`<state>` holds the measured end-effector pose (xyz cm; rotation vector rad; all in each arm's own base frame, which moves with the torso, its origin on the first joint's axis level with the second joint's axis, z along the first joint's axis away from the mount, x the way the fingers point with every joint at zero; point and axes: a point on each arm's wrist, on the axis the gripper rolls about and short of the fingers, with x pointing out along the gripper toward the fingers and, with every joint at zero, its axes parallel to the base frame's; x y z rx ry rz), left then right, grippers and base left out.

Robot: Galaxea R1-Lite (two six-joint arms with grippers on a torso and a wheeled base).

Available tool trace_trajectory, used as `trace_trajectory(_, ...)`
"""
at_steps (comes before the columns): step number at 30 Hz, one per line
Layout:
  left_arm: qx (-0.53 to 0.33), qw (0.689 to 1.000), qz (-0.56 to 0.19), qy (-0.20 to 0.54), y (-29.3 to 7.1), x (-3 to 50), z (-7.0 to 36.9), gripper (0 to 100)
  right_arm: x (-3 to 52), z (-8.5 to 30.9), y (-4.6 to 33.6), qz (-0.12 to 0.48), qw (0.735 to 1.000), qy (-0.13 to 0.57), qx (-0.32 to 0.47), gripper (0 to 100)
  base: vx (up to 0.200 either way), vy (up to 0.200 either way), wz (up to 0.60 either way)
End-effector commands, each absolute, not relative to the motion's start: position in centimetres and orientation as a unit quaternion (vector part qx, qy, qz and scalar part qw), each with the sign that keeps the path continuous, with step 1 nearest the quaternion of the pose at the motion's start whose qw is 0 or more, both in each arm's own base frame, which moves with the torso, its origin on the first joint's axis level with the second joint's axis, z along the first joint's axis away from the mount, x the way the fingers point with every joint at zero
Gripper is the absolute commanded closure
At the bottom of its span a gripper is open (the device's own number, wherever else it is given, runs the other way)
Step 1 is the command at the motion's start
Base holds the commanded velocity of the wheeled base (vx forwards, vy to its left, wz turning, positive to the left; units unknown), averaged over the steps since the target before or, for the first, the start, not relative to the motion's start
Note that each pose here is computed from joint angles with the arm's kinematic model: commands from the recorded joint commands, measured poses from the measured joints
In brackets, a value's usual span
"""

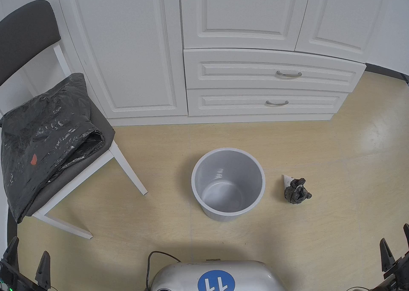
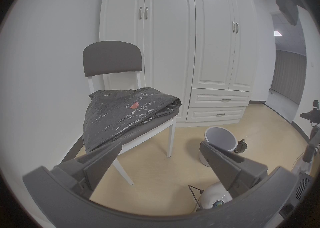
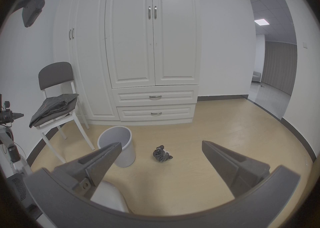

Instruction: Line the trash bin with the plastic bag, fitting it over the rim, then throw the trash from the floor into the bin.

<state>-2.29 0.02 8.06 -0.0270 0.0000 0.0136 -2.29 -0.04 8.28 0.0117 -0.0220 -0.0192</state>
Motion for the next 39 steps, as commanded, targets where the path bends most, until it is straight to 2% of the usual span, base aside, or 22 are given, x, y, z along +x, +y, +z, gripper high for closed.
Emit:
trace_trajectory(1, -0.012, 1.000, 0.006, 0.001, 0.02, -2.28, 7.53, 0, -2.31, 7.85, -0.04, -0.009, 1.000, -0.012, 0.006, 0, 0.000, 0.000, 0.00)
trace_trajectory(39, 0.010, 1.000, 0.001, 0.002, 0.00, -2.28, 7.52, 0, -2.31, 7.85, -0.04, -0.009, 1.000, -0.012, 0.005, 0, 0.000, 0.000, 0.00)
